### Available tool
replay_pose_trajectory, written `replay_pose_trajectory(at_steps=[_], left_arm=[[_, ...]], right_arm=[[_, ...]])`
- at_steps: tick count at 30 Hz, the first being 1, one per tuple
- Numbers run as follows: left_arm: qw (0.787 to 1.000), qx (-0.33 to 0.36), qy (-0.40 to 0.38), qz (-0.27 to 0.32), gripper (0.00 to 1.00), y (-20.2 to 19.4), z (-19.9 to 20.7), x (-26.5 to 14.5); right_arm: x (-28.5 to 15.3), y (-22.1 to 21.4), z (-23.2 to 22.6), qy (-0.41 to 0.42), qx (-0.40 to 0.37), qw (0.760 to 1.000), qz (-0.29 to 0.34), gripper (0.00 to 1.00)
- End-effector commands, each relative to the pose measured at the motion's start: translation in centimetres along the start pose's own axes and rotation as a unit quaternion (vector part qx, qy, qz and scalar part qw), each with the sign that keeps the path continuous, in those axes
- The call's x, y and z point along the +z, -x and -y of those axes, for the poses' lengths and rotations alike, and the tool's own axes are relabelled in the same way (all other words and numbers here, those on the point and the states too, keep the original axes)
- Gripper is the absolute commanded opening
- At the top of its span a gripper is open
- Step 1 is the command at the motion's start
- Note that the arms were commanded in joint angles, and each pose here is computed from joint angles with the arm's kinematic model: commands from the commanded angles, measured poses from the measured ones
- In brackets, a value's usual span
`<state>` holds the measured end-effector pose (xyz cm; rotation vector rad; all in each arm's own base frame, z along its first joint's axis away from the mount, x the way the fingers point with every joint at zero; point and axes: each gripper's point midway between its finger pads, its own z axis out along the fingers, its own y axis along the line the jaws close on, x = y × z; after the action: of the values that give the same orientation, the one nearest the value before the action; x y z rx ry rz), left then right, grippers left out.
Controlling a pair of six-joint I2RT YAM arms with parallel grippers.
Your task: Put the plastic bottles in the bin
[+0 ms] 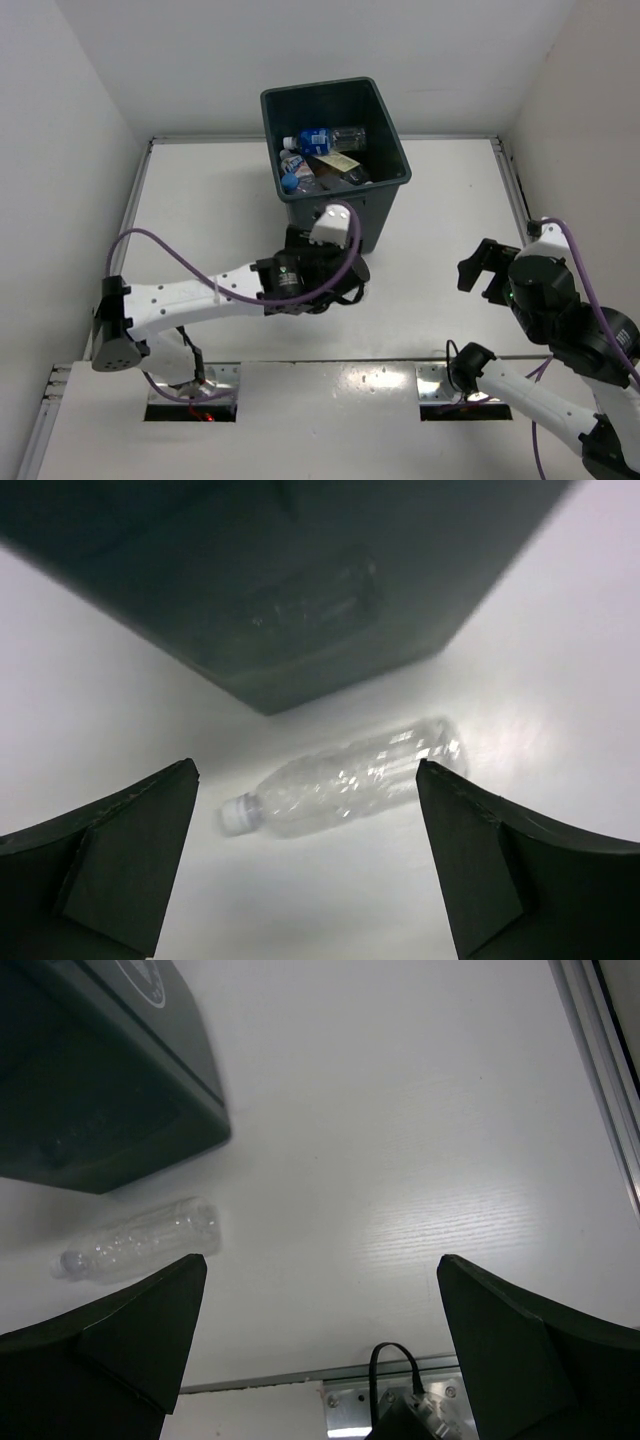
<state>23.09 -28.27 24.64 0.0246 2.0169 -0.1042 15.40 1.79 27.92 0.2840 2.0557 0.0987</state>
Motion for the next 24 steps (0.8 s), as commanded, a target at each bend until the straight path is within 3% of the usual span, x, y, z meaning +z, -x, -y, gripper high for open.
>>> replay_pose_trajectory(at_steps=[1, 5, 10, 12, 17, 18, 20, 24], left_arm=[[0.983, 0.177, -0.043, 0.022, 0.97, -1.2, 1.5, -0.7], [0.945, 0.305, -0.113, 0.042, 0.93, -3.1, 2.4, -1.7], [0.863, 0.468, -0.183, 0.059, 0.93, -5.6, 2.8, -0.6], [0.854, 0.479, -0.2, 0.049, 0.94, -5.7, 3.1, 0.2], [0.806, 0.516, -0.29, 0.006, 0.94, -8.2, 5.2, 1.4], [0.797, 0.521, -0.306, 0.001, 0.98, -8.9, 5.8, 1.4], [0.77, 0.556, -0.311, -0.029, 0.98, -11.2, 5.8, 2.0], [0.754, 0.584, -0.297, -0.047, 0.98, -13.0, 6.1, 2.7]], right_arm=[[-0.3, 0.7, 0.0, 0.003, 0.01, 1.0, 0.013, 1.0], [-0.4, 0.8, 0.0, 0.005, 0.018, 1.0, 0.016, 1.0], [-0.5, 0.6, 0.0, 0.007, 0.018, 1.0, 0.012, 1.0], [-0.5, 0.6, 0.0, 0.007, 0.018, 1.0, 0.012, 1.0], [-0.3, 0.1, 0.1, 0.003, 0.017, 1.0, 0.007, 1.0], [-0.3, 0.1, 0.1, 0.003, 0.017, 1.0, 0.006, 1.0], [-0.3, 0.1, 0.1, 0.003, 0.021, 1.0, 0.006, 1.0], [-0.2, -0.4, 0.4, -0.004, 0.018, 1.0, -0.002, 1.0]])
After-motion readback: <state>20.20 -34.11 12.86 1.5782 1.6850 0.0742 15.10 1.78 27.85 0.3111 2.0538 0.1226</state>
